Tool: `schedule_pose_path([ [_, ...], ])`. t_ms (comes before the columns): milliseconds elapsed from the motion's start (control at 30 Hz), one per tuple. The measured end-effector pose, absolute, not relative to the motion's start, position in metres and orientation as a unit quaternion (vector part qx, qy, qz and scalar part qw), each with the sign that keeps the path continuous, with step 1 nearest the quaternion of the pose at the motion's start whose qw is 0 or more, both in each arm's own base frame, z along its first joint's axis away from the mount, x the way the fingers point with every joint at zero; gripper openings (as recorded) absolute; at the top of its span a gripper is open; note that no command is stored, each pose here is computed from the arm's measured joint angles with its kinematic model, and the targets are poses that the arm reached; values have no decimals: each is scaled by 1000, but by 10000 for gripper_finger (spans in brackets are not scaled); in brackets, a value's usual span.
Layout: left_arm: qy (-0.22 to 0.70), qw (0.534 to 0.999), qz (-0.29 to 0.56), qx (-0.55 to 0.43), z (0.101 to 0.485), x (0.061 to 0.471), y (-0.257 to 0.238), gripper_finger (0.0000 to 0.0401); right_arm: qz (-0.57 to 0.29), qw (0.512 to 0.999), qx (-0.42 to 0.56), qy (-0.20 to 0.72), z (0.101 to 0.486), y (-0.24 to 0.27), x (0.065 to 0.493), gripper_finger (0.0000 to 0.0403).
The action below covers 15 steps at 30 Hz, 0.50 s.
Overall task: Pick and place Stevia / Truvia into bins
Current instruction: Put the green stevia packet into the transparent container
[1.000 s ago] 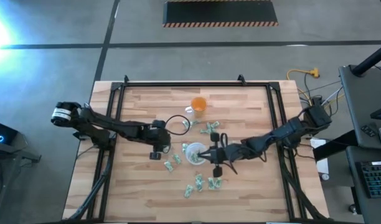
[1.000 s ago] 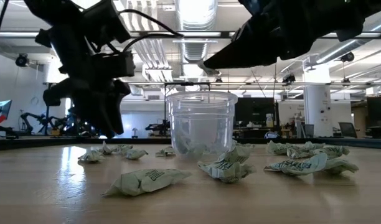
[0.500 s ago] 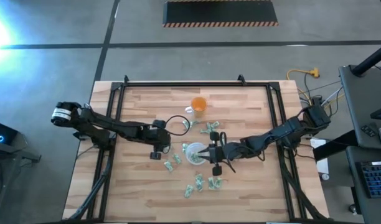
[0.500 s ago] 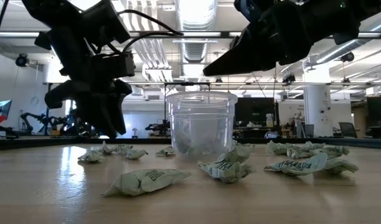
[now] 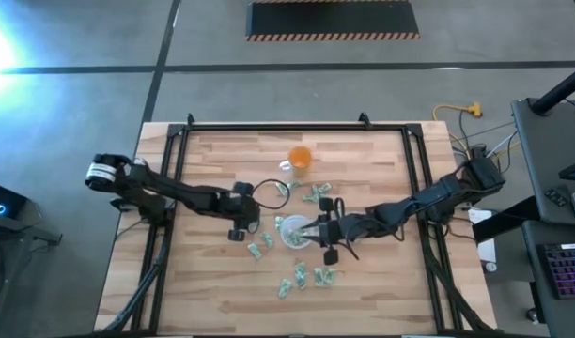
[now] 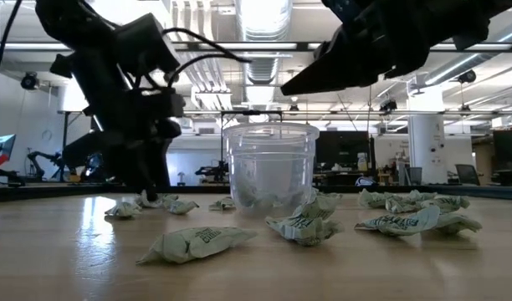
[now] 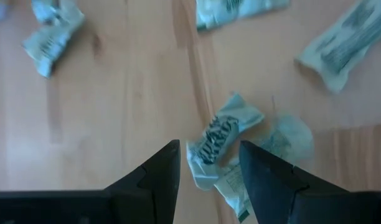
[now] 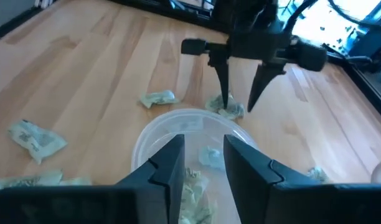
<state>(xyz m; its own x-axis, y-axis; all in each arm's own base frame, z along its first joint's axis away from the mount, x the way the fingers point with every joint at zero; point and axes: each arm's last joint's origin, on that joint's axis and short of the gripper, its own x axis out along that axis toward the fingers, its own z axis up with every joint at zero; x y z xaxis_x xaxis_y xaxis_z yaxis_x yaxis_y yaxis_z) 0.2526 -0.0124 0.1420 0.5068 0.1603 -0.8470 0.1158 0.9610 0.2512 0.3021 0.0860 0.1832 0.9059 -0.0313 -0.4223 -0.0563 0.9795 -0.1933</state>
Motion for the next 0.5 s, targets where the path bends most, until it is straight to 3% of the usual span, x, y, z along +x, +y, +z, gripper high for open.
schedule_pose_path([
  [233, 500, 853, 7, 149, 137, 255, -13, 123, 9, 970, -87, 228, 195, 87, 291, 85],
  [500, 495, 855, 6, 153, 141, 257, -13, 16, 10, 967, -71, 245, 201, 89, 282, 69],
])
